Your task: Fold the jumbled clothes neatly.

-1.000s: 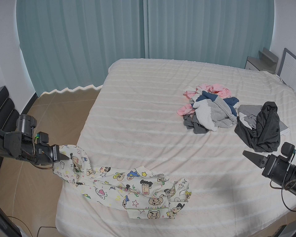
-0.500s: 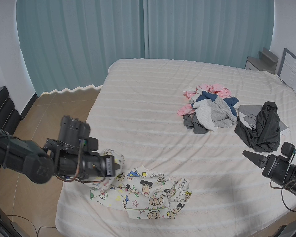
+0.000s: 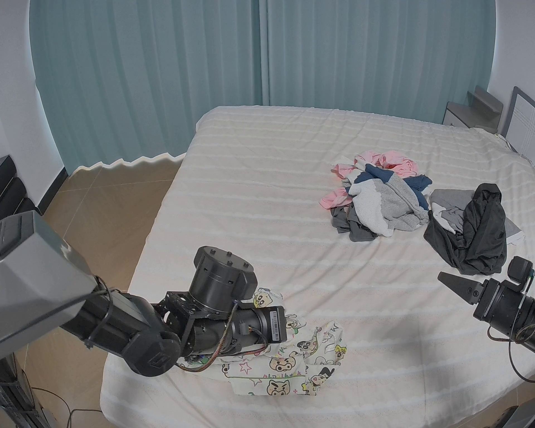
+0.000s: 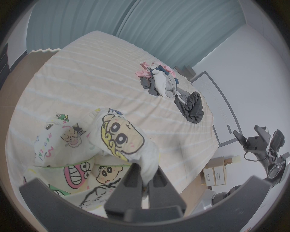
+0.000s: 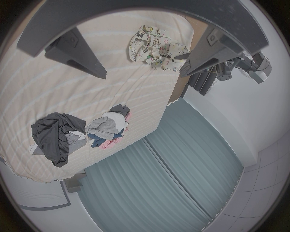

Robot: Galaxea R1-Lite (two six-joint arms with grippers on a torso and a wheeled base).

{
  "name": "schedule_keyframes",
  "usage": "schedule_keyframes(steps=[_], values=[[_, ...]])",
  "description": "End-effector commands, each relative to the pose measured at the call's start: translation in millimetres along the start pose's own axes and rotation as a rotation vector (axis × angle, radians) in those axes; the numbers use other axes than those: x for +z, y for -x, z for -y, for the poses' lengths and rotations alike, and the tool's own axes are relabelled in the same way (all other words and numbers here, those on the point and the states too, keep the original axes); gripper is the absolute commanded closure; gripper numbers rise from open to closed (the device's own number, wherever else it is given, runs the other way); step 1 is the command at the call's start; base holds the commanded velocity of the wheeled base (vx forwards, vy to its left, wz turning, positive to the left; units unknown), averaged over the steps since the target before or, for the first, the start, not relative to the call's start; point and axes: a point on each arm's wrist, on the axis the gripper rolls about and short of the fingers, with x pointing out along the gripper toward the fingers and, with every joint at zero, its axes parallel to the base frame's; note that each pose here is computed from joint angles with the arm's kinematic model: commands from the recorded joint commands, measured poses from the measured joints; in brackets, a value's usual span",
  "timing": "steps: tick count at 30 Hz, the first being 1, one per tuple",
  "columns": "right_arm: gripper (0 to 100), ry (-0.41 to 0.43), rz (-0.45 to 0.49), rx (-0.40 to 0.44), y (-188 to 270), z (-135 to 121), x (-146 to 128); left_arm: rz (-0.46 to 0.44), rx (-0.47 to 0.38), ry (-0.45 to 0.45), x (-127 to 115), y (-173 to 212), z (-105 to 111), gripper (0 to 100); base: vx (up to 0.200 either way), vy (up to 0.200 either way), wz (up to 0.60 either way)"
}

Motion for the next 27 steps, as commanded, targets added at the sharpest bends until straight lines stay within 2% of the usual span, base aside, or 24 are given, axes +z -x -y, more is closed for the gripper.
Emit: schedule_keyframes(steps=[1,6,7,10,15,21,26,27], values=[[0,0.002,-0.005,0.004,0.3,0.1,-0.9,-0.015,0.001,0.015,-2.5,-12.9,1.4,100,0.0,0.0,0.0],[0,0.0,-0.005,0.004,0.7,0.2,-1.1,-0.003,-0.011,0.033,2.4,-18.2,4.7,100,0.0,0.0,0.0],[0,0.0,-0.005,0.004,0.7,0.2,-1.1,0.0,-0.015,0.034,3.6,-19.2,5.6,0,0.0,0.0,0.0],[0,0.002,-0.007,0.004,0.4,0.1,-1.4,0.01,-0.016,0.051,5.1,-24.2,6.9,0,0.0,0.0,0.0],[0,0.001,-0.014,0.006,-0.2,-0.2,-2.1,0.087,-0.063,0.095,12.2,-25.9,11.7,0,0.0,0.0,0.0],[0,0.002,-0.025,0.004,-1.5,0.0,-3.7,0.19,-0.04,0.112,22.9,-21.8,8.7,0,0.0,0.0,0.0],[0,0.007,-0.054,0.01,-6.2,-1.7,-6.9,0.265,-0.045,0.145,45.1,5.0,-1.1,0,0.0,0.0,0.0],[0,0.012,-0.075,0.014,-10.2,-3.0,-8.8,0.289,-0.033,0.163,49.7,18.0,-8.7,0,0.0,0.0,0.0]])
